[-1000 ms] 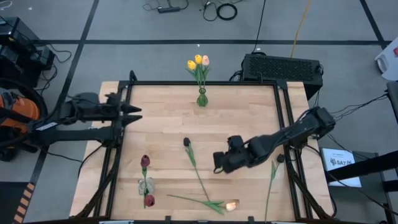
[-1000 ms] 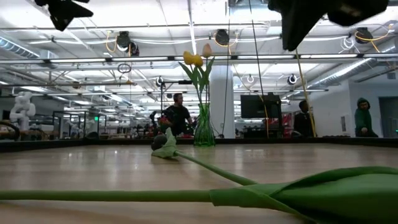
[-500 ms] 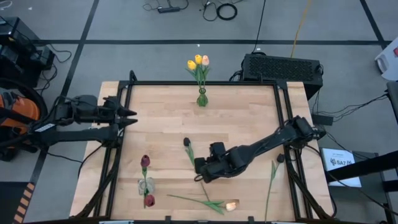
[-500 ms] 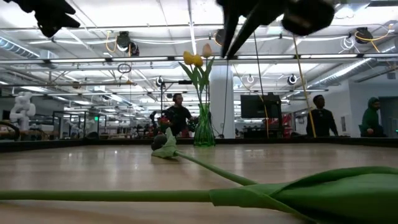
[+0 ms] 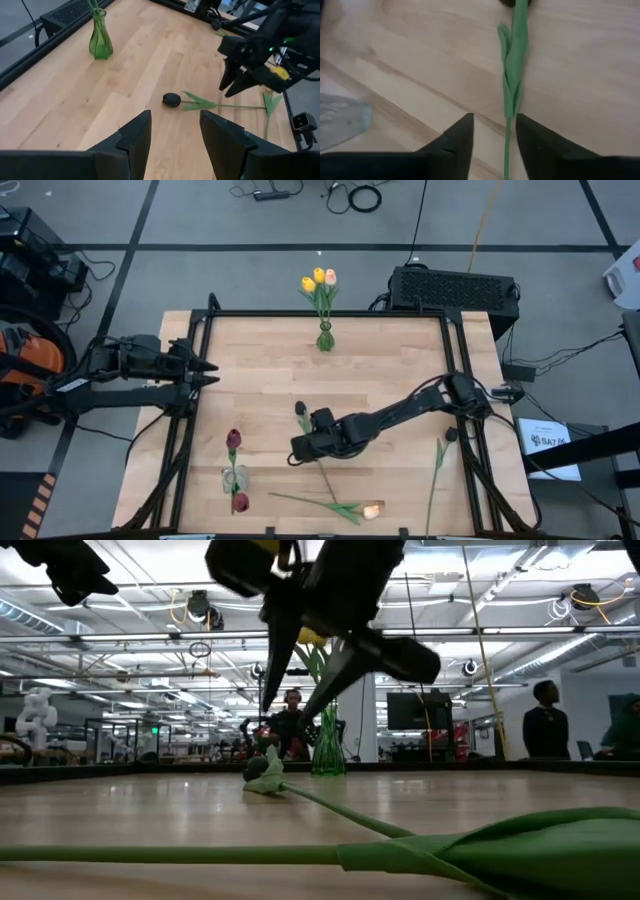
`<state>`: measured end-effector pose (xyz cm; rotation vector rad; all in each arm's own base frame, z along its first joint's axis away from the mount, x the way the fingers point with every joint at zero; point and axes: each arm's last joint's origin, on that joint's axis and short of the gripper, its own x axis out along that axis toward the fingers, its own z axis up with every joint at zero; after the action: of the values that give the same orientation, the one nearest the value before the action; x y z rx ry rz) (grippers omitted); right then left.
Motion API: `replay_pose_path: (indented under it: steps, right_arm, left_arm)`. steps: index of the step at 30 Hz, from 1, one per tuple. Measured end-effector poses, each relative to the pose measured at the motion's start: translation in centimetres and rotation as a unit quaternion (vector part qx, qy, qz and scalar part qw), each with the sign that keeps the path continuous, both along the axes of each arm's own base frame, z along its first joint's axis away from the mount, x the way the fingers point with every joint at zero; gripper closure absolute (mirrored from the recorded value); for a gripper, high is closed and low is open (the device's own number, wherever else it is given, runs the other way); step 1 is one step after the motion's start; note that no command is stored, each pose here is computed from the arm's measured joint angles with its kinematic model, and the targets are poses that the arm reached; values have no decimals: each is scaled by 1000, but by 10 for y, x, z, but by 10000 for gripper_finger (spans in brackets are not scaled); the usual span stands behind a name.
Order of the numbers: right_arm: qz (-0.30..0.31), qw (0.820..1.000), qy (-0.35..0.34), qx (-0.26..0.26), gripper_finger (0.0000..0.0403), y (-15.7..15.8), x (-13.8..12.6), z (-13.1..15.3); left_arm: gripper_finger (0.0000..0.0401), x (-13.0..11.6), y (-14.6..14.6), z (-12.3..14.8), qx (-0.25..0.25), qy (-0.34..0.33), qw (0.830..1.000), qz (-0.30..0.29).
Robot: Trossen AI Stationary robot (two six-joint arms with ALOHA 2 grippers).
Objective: Sort flowers into vase by color
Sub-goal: Put the left black flower into the transparent vase
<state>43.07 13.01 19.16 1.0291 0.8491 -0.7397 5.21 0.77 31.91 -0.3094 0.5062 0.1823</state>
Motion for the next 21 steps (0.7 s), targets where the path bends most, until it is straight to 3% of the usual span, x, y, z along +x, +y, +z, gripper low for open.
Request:
replay_pose_path:
  steps: [5, 10, 16, 21]
  right_arm:
    - [33, 998, 33, 32, 215, -8, 7, -19]
    - [58, 994, 47, 75, 200, -10, 19, -51]
    - [27, 985, 79, 150, 209, -8, 25, -82]
    - [11, 985, 87, 146, 252, -7, 24, -87]
  left_arm:
    - [225, 0, 0, 0, -2, 0, 1000, 1]
    - [225, 0, 0, 0, -1, -2, 1000, 0]
    - [225, 0, 0, 1, -1, -4, 1000, 1]
    - [225, 0, 0, 1, -14, -5, 1000, -1]
